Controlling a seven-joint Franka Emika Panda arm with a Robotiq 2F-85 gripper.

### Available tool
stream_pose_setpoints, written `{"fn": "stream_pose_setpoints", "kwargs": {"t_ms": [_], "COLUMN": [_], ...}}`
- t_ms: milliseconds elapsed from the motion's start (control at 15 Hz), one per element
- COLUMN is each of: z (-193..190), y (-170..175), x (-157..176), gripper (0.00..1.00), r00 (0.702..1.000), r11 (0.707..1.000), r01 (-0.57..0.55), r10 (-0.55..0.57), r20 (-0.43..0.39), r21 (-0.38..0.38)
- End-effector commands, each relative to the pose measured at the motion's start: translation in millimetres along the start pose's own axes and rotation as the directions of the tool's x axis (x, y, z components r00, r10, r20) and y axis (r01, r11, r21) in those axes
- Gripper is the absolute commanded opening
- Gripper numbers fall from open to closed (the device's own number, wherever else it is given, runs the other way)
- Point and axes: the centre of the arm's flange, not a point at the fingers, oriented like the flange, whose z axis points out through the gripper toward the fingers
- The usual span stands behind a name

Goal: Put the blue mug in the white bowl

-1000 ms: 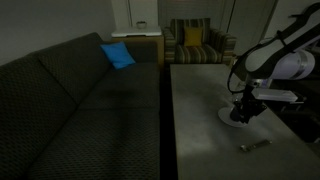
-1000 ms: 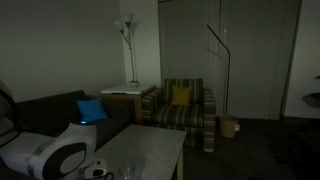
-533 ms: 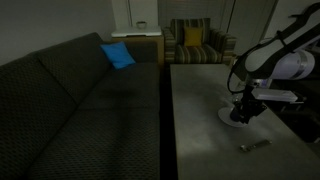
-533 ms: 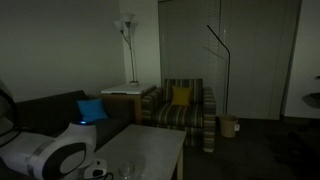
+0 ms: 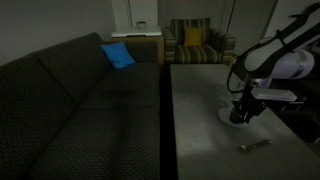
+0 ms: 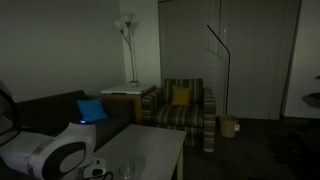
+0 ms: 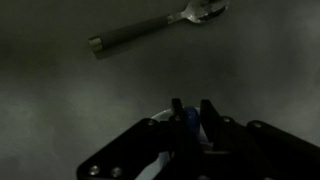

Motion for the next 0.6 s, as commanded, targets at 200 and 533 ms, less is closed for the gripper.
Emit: {"fn": "stream_pose_setpoints", "kwargs": {"t_ms": [200,533], "z": [32.2,21.4], "y": [-4.0,-5.2], "x": [47.6,42.3], "gripper": [0.36,0.74], "r00": [1.0,1.0], "r11": [1.0,1.0], "r01": [-0.013,-0.003], "r10": [0.013,0.003], "r20": [0.014,-0.004], "r21": [-0.007,0.015]}}
